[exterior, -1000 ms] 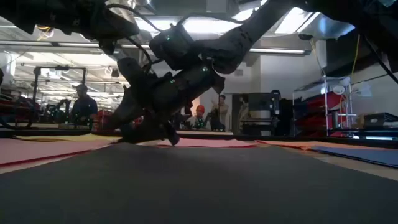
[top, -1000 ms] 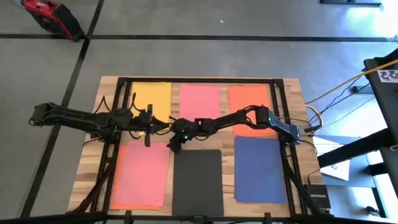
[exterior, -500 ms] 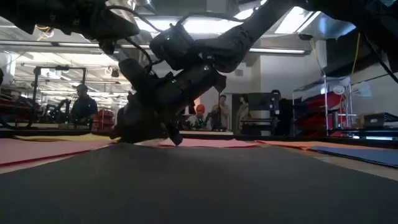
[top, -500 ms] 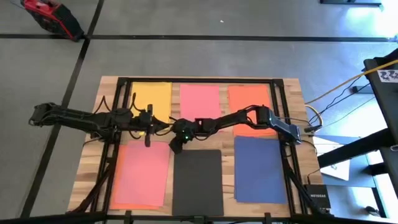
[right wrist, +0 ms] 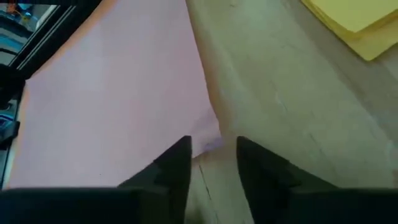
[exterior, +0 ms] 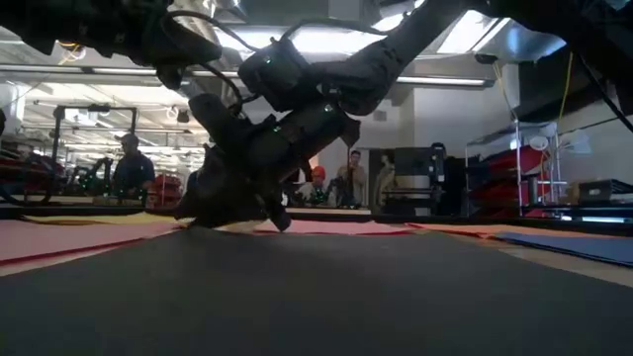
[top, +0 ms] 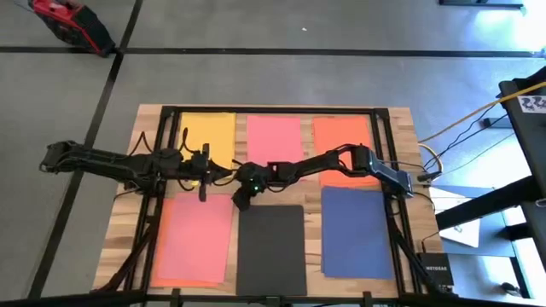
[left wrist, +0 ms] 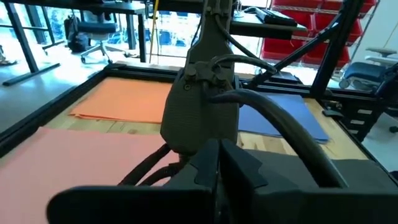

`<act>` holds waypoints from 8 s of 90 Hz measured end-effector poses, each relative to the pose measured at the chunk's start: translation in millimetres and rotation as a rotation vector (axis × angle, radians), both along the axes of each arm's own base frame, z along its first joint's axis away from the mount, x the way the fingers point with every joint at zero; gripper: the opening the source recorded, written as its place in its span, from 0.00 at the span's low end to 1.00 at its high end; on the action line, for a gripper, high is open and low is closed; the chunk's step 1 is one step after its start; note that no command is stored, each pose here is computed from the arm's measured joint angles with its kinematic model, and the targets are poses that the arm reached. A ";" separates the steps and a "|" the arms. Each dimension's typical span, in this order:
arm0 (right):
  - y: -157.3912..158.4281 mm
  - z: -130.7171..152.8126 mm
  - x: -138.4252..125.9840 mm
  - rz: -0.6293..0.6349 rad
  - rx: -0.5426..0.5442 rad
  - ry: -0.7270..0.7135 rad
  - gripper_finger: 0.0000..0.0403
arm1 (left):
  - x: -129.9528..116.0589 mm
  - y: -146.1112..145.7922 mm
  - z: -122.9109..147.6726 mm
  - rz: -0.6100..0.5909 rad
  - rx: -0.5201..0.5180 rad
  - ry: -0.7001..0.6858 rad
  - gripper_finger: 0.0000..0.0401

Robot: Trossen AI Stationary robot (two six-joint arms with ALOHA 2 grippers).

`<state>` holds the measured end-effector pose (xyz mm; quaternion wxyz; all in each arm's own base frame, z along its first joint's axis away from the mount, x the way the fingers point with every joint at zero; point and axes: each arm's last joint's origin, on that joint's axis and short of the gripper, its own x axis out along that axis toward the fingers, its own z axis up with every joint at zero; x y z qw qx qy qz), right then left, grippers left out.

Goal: Organize paper
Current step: Stack the pink paper on top of the pink paper

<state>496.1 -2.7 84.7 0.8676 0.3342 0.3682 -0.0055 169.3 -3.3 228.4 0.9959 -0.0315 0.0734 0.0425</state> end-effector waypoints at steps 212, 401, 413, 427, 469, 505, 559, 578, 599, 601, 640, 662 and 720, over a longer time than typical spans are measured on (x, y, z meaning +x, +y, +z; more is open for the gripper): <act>-16.3 15.9 -3.5 0.102 0.110 0.016 0.41 | 0.1 -0.1 0.1 -0.002 0.008 0.000 0.00; -1.1 45.3 23.2 0.244 -0.277 0.122 0.00 | -2.1 0.7 -5.6 0.009 -0.016 0.060 0.00; -3.7 66.7 24.3 0.277 -0.364 0.172 0.00 | -7.9 1.0 2.0 0.014 -0.019 0.007 0.00; -5.4 90.6 24.6 0.310 -0.473 0.207 0.00 | -20.2 1.2 13.9 0.002 -0.007 -0.078 0.00; -59.9 165.3 13.4 0.258 -0.766 0.263 0.00 | -32.9 1.9 16.6 0.008 0.004 -0.083 0.00; -127.0 159.4 -15.2 0.223 -0.854 0.530 0.00 | -33.0 1.9 16.1 0.009 0.006 -0.077 0.00; -202.8 155.6 -54.5 0.282 -0.892 0.748 0.00 | -33.0 2.3 16.1 0.023 0.008 -0.078 0.00; -221.1 154.4 -68.8 0.280 -0.853 0.806 0.00 | -33.0 2.4 16.1 0.026 0.008 -0.077 0.00; -230.5 153.0 -82.3 0.265 -0.787 0.877 0.00 | -33.0 2.4 16.1 0.026 0.006 -0.078 0.00; -230.6 153.0 -82.8 0.265 -0.784 0.879 0.00 | -33.0 2.4 16.1 0.026 0.006 -0.078 0.00; -231.8 152.6 -87.8 0.326 -0.776 0.910 0.00 | -33.0 2.4 16.1 0.025 0.006 -0.078 0.00; -239.3 150.7 -94.3 0.363 -0.799 0.960 0.00 | -33.0 2.3 16.1 0.025 0.007 -0.078 0.00; -235.9 119.3 -97.7 0.332 -0.671 0.983 0.00 | -33.0 2.3 16.1 0.023 0.021 -0.077 0.00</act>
